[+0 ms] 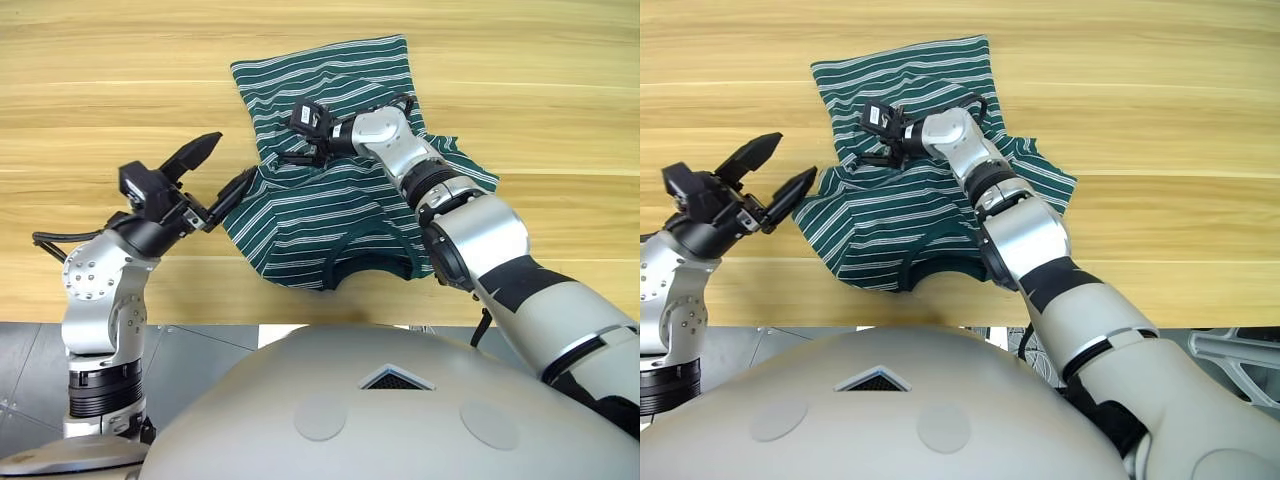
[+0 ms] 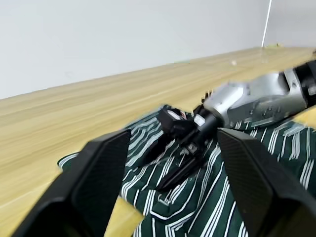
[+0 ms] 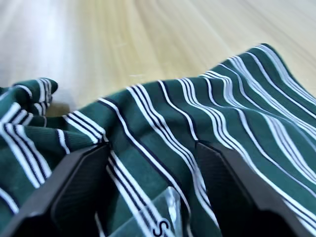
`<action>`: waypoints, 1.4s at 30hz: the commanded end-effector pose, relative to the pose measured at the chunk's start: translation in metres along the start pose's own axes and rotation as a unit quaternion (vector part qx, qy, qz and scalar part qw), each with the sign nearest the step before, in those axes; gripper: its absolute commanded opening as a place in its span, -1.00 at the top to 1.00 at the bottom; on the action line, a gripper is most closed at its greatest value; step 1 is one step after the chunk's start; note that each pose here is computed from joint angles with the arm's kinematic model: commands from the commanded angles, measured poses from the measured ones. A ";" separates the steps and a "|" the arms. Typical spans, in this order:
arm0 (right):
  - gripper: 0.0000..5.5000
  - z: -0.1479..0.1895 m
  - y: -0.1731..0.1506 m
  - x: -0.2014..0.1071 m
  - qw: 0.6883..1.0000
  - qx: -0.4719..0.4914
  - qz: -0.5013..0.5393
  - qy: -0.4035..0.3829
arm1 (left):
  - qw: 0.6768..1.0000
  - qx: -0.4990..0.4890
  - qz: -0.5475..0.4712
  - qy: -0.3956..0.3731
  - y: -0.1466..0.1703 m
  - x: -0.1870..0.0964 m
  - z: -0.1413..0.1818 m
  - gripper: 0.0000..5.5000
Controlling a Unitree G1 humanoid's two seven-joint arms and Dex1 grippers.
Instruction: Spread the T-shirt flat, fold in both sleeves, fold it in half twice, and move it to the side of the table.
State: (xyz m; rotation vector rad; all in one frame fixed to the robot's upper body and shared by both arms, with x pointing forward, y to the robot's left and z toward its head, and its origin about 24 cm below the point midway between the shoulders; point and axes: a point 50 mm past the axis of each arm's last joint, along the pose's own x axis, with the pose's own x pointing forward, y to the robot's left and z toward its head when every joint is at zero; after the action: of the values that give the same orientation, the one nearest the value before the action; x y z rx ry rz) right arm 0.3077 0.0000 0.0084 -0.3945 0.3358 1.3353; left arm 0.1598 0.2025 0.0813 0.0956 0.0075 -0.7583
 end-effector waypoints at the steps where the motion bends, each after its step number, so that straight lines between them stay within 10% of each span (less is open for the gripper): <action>1: -0.18 -0.007 0.008 0.003 1.000 0.011 0.006 -0.003 | 0.999 0.011 0.002 0.046 -0.016 0.017 -0.021 -0.13; 14: -0.18 -0.003 -0.050 -0.060 0.985 0.085 -0.108 -0.102 | 0.987 -0.034 0.002 0.156 -0.056 0.030 -0.076 -0.13; 24: -0.18 -0.040 -0.045 -0.052 0.964 0.138 -0.215 0.073 | 0.974 -0.064 -0.019 0.216 -0.076 0.000 -0.086 -0.13; 34: -0.18 -0.050 -0.063 -0.073 0.920 0.172 -0.336 0.104 | 0.974 0.005 0.016 0.224 -0.034 -0.008 -0.080 -0.13; 42: -0.18 -0.033 -0.062 -0.064 0.947 0.123 -0.290 0.063 | 0.983 0.022 0.037 0.178 -0.005 0.000 -0.062 -0.13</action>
State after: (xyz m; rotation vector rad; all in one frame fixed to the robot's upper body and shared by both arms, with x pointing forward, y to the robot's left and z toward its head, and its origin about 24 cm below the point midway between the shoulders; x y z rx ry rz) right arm 0.3564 -0.0855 0.0137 -0.3263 0.4484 0.6467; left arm 0.1571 0.2066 0.0176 0.2850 0.3324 -0.6365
